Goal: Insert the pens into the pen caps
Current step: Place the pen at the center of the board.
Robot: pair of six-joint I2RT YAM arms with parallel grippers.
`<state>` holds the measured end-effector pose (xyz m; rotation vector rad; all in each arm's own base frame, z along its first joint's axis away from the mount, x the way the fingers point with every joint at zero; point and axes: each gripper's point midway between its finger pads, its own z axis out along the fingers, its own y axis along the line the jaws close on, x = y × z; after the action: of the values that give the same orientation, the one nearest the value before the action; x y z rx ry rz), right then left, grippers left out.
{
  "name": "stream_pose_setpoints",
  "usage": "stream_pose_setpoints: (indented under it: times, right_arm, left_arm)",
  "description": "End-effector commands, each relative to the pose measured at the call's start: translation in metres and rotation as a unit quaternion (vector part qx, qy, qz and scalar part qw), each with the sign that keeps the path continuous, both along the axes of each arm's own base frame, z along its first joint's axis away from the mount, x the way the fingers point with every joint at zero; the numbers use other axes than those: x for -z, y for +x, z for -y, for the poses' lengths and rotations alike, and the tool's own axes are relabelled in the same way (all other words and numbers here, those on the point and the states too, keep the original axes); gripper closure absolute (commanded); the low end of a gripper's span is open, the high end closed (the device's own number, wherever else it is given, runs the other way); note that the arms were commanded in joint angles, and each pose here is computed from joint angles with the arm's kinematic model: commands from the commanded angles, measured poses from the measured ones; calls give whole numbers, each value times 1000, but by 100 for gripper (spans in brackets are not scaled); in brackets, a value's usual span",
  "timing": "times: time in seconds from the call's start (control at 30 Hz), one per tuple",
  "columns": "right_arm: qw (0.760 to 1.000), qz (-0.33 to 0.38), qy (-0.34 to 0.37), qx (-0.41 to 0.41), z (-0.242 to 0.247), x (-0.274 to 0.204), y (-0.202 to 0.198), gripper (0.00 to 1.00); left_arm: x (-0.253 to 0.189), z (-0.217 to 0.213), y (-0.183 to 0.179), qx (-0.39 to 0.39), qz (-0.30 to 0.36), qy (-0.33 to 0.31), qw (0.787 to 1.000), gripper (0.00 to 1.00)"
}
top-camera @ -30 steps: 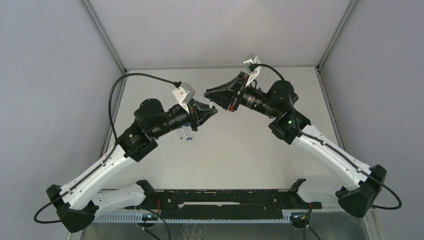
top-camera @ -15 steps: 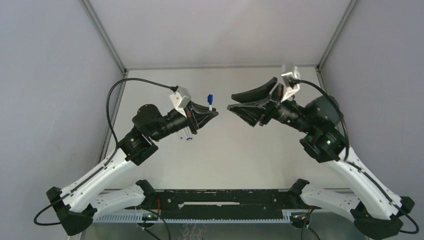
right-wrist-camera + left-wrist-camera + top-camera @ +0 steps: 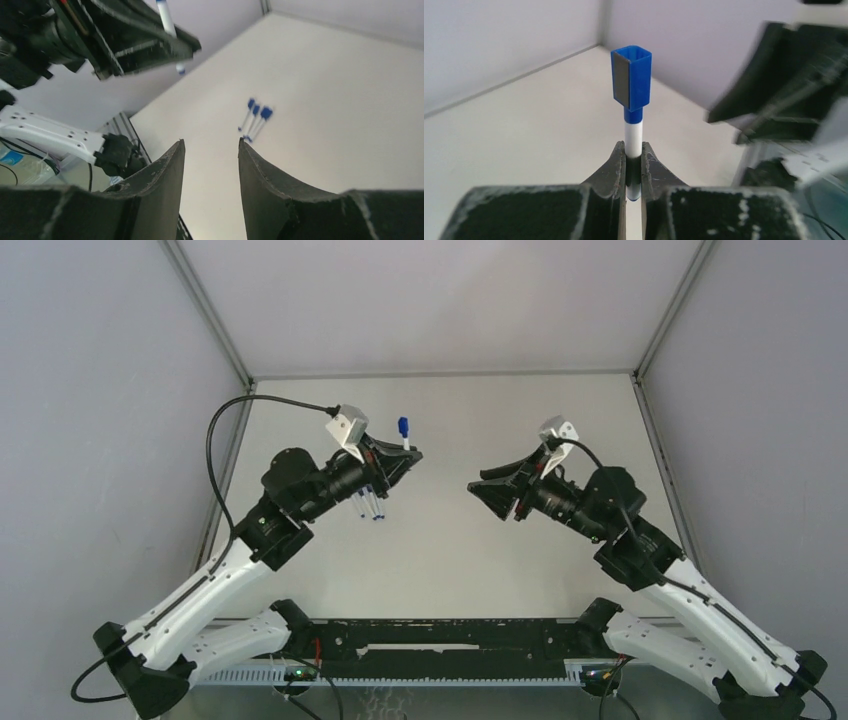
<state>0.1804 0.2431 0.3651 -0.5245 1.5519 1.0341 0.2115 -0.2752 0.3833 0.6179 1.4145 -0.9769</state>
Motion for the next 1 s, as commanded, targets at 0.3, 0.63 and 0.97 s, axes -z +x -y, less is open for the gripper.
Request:
stream_pose_setpoints:
  times: [0.3,0.63,0.97]
  right_arm:
    - [986,-141,-23,91,13,84,19,50]
    - [980,-180,-30,84,7,102,16,52]
    - [971,-209,-19,113,12,113,20,52]
  left_arm:
    - [222,-148,95,-388,-313,89,862,98]
    - [280,-191,107,-446,-384,113,801,94]
    - [331,-200,109,-460,-455,132,751,100]
